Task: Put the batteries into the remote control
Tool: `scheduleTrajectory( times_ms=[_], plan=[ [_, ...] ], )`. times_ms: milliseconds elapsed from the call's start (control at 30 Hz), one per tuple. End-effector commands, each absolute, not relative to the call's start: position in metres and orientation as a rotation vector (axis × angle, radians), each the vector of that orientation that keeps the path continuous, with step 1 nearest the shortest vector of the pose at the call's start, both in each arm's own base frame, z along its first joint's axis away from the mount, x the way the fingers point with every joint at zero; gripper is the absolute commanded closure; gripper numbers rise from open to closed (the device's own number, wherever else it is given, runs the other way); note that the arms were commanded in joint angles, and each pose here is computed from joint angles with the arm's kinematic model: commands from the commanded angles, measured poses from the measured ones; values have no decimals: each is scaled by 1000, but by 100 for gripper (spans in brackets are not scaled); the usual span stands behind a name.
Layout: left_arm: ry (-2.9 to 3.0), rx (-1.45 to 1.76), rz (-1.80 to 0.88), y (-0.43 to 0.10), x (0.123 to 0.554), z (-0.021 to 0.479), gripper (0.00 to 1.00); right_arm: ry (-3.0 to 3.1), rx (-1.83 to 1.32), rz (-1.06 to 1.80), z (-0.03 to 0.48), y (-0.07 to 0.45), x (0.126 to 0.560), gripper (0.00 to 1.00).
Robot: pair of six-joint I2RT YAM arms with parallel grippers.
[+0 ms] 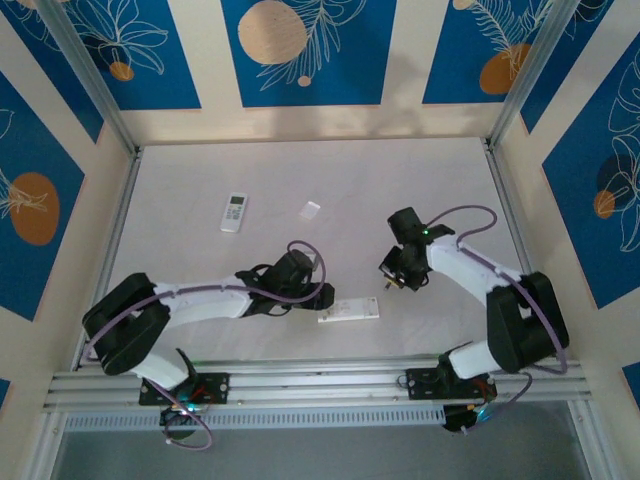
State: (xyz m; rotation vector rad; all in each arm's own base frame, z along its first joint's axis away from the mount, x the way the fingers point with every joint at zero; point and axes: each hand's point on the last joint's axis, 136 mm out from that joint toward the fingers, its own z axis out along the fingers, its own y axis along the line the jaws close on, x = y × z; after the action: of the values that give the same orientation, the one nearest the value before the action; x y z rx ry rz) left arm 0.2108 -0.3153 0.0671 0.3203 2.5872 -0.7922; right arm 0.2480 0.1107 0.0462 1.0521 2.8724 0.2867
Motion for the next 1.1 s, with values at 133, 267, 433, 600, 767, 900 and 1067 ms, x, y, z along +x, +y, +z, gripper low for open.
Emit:
scheduleTrajectory(
  times_ms=[133,267,433,600,767,900,1067],
  plan=[
    [2416,442,-801,-315,214,92,21,2891,1458,261,20,119,263,87],
    [2386,485,-747,-311,218,92,18,2909,1264,227,32,112,266,76],
    [2263,578,-771,-315,219,110,13,2878,467,282,98,111,305,69],
    [2129,714,-731,-311,217,127,14,2759,-635,358,125,145,299,64],
    [2020,841,-706,-309,211,134,12,2432,-1350,243,106,175,274,56],
    [1888,919,-730,-307,200,141,8,2524,-1542,251,97,149,259,46],
    [1680,941,-730,-298,192,150,2,2322,-1844,153,70,134,259,45]
  ],
)
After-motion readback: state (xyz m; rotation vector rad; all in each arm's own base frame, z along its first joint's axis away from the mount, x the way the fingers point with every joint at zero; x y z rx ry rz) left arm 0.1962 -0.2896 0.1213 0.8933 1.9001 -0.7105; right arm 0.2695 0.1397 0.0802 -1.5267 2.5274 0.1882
